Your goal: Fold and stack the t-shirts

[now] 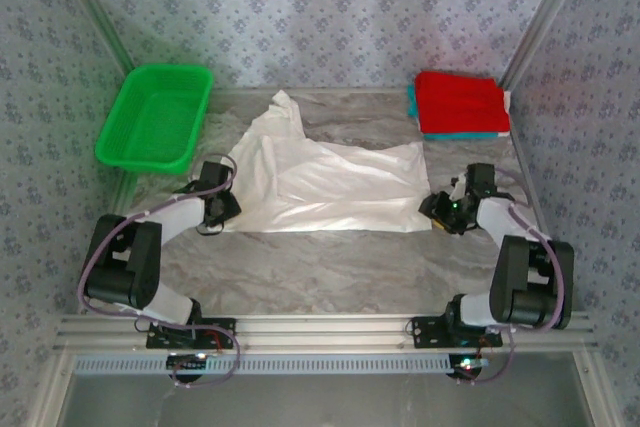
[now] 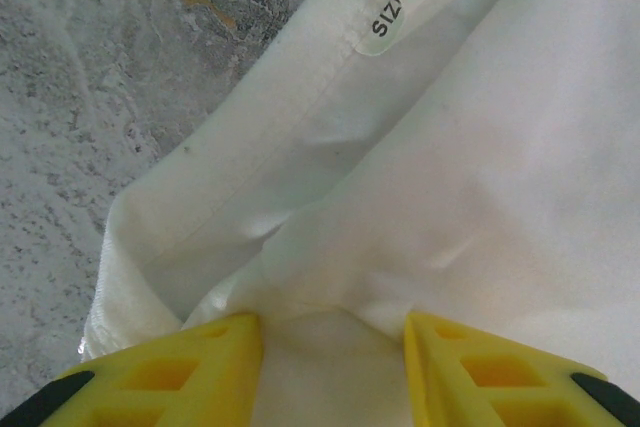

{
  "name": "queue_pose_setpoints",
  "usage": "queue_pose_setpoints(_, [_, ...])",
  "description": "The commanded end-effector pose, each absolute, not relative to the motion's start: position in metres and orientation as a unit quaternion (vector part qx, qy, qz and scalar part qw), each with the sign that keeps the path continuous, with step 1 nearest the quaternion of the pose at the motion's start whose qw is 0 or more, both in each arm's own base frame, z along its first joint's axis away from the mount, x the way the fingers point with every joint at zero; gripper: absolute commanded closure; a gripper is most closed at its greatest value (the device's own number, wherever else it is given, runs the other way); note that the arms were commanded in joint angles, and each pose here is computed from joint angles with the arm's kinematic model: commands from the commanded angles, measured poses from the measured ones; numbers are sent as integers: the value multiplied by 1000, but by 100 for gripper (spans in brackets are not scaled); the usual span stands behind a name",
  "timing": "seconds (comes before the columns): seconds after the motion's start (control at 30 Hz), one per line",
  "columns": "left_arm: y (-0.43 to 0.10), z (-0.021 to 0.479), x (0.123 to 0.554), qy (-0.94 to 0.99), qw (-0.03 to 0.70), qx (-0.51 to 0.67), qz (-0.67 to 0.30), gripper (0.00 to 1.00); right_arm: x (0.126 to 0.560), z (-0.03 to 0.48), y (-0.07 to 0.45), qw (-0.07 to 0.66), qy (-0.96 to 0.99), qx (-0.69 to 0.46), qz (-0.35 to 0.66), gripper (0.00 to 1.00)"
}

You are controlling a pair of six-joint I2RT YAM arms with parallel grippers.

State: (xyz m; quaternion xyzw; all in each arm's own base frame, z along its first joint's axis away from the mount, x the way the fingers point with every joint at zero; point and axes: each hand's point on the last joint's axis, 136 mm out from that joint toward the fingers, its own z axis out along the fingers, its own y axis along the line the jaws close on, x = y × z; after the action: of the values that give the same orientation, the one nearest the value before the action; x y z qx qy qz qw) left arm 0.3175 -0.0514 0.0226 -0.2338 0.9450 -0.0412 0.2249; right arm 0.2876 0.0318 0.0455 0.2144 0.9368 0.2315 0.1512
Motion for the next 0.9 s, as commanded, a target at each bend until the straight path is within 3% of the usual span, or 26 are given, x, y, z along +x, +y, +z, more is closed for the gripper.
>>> queue_pose_setpoints(0.0, [-49,10,306,952,194,-234,-33,57,290,38,38,144,939,198,243,57])
queue_pose_setpoints(0.07, [-49,10,307,952,194,-233,-34,57,290,35,40,142,939,195,245,59])
queue_pose_setpoints(0.3, [-49,13,308,952,195,-233,-33,57,283,38,33,142,939,218,226,100])
queue_pose_setpoints(0.5, [-45,13,306,951,194,-240,-30,57,251,29,16,82,933,297,185,100])
queue_pose_setpoints(0.77, [-43,9,302,953,187,-239,-25,57,236,6,3,43,936,317,147,100])
queue_pose_setpoints(0.87, [-44,9,302,953,186,-238,-29,57,245,6,4,53,936,312,153,83])
